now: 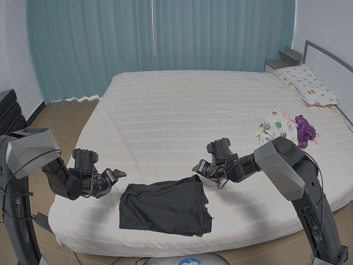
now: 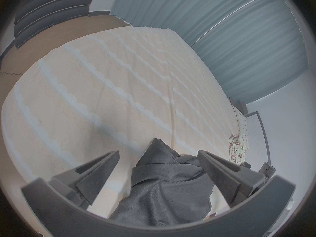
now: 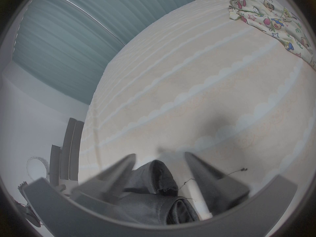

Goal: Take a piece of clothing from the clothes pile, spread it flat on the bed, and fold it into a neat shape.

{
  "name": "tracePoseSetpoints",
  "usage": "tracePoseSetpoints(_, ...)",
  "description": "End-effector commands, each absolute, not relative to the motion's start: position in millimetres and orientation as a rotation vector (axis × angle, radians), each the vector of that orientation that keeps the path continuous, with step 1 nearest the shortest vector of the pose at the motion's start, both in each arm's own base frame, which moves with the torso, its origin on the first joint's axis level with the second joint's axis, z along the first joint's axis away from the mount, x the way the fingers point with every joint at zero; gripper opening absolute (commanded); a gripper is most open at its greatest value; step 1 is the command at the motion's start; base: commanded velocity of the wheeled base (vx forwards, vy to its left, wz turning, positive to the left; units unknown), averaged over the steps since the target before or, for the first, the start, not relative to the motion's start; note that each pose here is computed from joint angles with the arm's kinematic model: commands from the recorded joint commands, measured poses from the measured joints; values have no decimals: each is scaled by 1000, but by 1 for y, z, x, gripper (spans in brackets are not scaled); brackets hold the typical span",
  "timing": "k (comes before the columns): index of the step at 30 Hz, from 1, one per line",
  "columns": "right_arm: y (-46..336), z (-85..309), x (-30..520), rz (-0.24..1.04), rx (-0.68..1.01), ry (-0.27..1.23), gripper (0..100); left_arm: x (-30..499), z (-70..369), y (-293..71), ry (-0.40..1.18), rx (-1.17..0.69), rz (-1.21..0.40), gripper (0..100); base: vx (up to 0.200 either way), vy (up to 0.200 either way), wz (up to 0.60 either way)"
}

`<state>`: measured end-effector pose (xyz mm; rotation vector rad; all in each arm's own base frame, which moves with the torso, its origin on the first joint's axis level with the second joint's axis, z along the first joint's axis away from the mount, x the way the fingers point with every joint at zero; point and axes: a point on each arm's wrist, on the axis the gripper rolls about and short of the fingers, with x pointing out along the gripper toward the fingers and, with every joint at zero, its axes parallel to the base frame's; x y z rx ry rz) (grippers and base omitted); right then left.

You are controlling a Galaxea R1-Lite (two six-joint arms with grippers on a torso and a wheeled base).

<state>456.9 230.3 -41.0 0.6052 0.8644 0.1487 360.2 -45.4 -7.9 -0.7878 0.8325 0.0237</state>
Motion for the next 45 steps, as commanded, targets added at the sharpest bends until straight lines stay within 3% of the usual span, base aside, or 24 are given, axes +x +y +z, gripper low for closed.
tracePoseSetpoints(1,237,-36,455,168,609,861,100,360,-8,-45,834,-788,24,100,0,0,0)
tracePoseSetpoints(12,242,-32,456,241,632,908,100,361,-8,-46,831,-788,23,100,0,0,0)
tracePoseSetpoints(18,243,-31,457,218,640,944,100,362,-8,-46,828,-788,21,100,0,0,0)
tracePoseSetpoints(19,243,-31,457,218,640,944,0,362,-8,-46,828,-788,21,100,0,0,0)
tracePoseSetpoints(31,243,-29,457,177,623,1014,0,363,-8,-45,826,-791,23,100,0,0,0)
tracePoseSetpoints(45,236,-35,465,107,605,954,0,364,-8,-45,825,-807,29,100,0,0,0)
